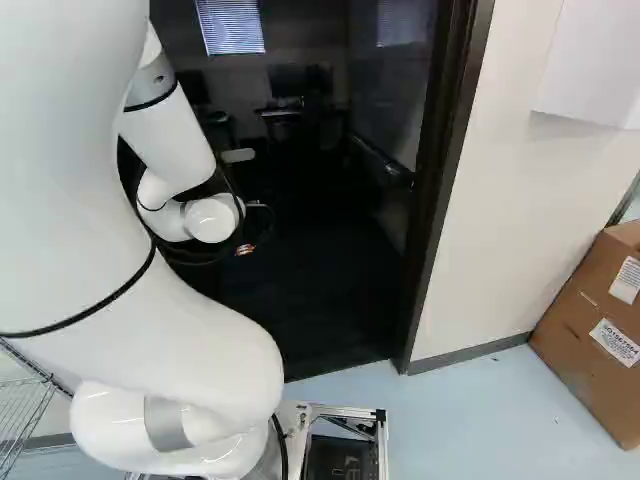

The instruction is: Open the door and move inside

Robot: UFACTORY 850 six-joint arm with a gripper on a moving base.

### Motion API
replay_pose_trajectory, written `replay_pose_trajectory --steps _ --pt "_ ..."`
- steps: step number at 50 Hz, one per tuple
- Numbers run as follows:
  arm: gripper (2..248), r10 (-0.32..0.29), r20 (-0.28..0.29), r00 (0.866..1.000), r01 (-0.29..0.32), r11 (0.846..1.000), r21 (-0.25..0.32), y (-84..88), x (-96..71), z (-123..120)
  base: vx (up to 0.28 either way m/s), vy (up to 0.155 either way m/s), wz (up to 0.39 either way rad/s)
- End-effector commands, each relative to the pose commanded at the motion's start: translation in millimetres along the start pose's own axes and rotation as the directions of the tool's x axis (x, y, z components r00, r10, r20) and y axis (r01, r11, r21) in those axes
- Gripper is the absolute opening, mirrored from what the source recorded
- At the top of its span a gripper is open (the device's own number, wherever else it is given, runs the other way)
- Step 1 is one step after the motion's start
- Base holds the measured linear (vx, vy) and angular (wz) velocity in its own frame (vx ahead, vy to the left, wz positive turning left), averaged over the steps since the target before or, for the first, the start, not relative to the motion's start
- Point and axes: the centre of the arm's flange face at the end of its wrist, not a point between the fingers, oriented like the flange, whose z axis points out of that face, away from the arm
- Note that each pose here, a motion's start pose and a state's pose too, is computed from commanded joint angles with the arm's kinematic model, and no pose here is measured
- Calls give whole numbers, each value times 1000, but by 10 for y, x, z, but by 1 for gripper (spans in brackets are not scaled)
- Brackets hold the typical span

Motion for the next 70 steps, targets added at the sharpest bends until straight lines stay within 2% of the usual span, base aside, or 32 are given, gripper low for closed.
replay_pose_trajectory --steps 15,70 --pt "247 9 -3 1000 -9 1000 -27 90 -83 -189 0 0 0" --pt "247 10 -3 1000 -10 1000 -29 97 -89 -201 0 0 0"
